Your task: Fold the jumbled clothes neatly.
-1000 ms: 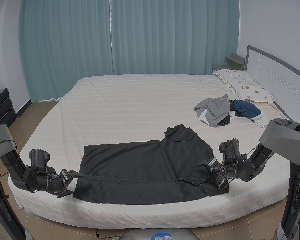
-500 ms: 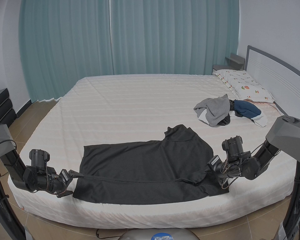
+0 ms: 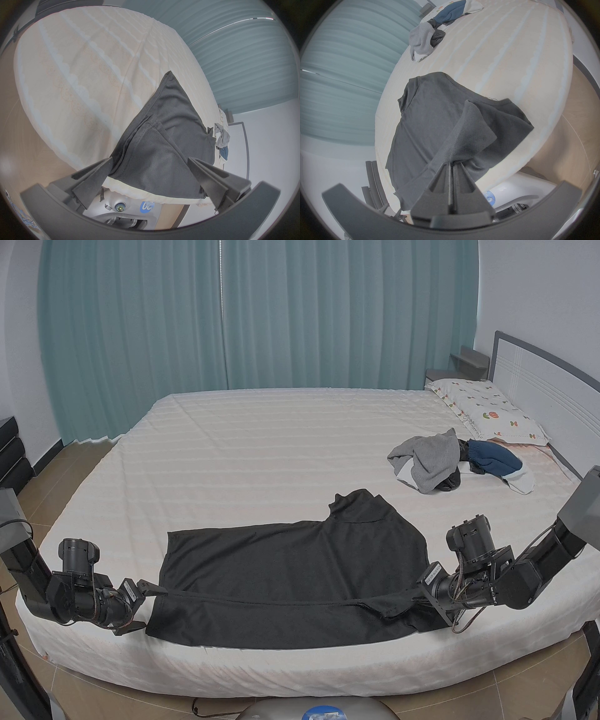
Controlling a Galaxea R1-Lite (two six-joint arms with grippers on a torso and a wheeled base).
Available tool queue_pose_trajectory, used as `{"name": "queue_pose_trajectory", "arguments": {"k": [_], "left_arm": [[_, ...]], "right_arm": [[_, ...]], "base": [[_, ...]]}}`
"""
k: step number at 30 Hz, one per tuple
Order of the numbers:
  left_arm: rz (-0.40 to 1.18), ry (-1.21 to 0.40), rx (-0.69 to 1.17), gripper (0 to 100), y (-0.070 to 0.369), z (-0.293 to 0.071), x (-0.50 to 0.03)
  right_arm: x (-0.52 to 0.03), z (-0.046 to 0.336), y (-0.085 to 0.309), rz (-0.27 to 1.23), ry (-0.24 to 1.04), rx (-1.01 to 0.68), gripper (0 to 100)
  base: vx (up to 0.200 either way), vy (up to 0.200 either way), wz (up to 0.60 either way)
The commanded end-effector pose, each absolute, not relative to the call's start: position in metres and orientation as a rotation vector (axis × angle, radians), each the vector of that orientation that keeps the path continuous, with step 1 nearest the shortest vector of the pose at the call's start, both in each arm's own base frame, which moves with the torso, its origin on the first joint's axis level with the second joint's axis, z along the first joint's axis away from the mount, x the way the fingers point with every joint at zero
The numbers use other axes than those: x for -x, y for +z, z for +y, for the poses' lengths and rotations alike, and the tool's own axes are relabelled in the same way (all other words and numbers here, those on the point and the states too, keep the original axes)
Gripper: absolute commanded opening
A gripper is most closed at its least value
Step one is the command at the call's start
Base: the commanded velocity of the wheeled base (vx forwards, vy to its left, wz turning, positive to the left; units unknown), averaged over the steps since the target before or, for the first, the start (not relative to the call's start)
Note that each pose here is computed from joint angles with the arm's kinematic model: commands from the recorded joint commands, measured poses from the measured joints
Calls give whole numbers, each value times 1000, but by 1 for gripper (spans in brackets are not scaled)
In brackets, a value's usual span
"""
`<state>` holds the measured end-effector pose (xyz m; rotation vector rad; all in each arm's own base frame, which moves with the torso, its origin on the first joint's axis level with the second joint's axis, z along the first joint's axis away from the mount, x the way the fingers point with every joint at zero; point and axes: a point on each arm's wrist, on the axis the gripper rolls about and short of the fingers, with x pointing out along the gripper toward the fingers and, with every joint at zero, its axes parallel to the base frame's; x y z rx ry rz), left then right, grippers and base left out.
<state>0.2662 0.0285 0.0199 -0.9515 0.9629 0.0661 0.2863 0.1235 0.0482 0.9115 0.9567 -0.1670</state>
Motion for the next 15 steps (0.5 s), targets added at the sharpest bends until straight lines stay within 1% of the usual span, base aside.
{"name": "queue_pose_trajectory", "arguments": {"k": [1,8,9,12,15], "left_arm": [[962,67,952,100,20,29,-266],[962,67,952,100,20,29,-266],[962,66,951,100,20,29,-266],[962,66,951,100,20,29,-266],[962,66,951,100,20,29,-266]], "right_arm": [[-273,125,47,980,-164,-891,0],[-255,127,42,1023,-160,-857,0],[-254,126,39,1032,-167,-850,100],[-251,123,36,1047,-177,-837,100],[-246,121,39,1045,-161,-815,100]], "base": [[0,0,0],[0,0,0],[0,0,0],[0,0,0],[0,0,0]]}}
